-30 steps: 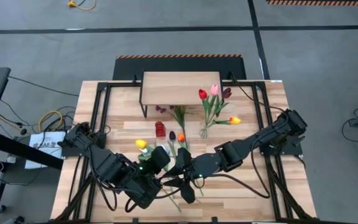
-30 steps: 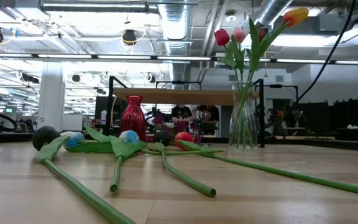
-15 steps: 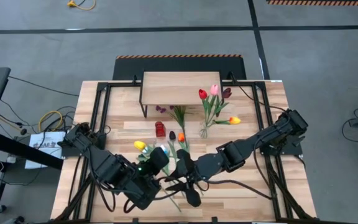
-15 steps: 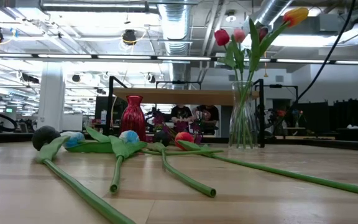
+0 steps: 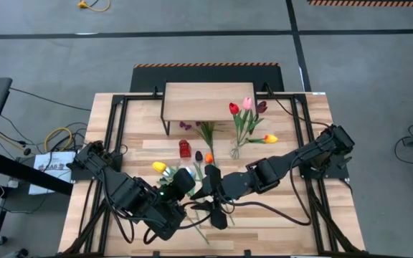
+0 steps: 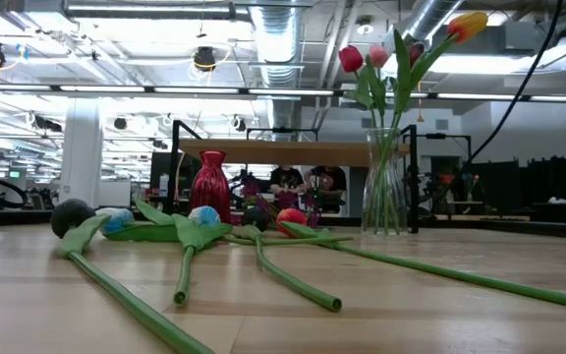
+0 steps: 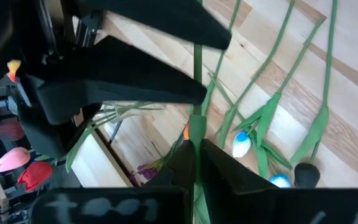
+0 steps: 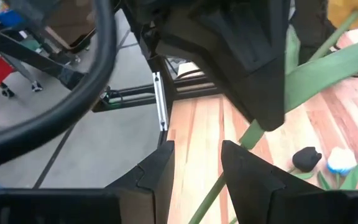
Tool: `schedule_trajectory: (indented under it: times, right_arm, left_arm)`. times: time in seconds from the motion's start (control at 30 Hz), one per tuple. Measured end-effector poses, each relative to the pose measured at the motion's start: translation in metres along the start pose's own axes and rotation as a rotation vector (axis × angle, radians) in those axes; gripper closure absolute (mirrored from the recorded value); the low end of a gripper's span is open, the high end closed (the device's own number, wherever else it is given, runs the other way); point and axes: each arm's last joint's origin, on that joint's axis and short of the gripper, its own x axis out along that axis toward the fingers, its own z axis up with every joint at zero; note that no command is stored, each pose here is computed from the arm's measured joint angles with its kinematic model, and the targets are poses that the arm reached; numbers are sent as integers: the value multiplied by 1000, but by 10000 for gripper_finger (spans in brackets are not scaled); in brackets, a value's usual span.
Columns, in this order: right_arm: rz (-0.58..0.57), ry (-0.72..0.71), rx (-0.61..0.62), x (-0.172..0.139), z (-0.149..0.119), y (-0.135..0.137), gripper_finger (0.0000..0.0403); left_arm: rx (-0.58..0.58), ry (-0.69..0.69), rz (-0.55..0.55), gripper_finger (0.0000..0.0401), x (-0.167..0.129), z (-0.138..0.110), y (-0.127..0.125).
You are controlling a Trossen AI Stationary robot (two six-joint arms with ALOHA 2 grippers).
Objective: Pick and place flowers into a vace then onto a shelf
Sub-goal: Put the yellow tulip into the transparent vase
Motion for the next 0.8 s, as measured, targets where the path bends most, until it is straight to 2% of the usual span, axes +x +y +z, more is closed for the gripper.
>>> schedule_trajectory:
  times: [0.47, 0.8]
  right_arm:
    - [-8, -15, -51, 1, 2, -2, 275]
    - [-23, -15, -45, 2, 3, -8, 275]
  left_arm:
    - [-8, 10, -5, 401, 0, -1, -1]
    - [-11, 12, -14, 401, 0, -2, -1]
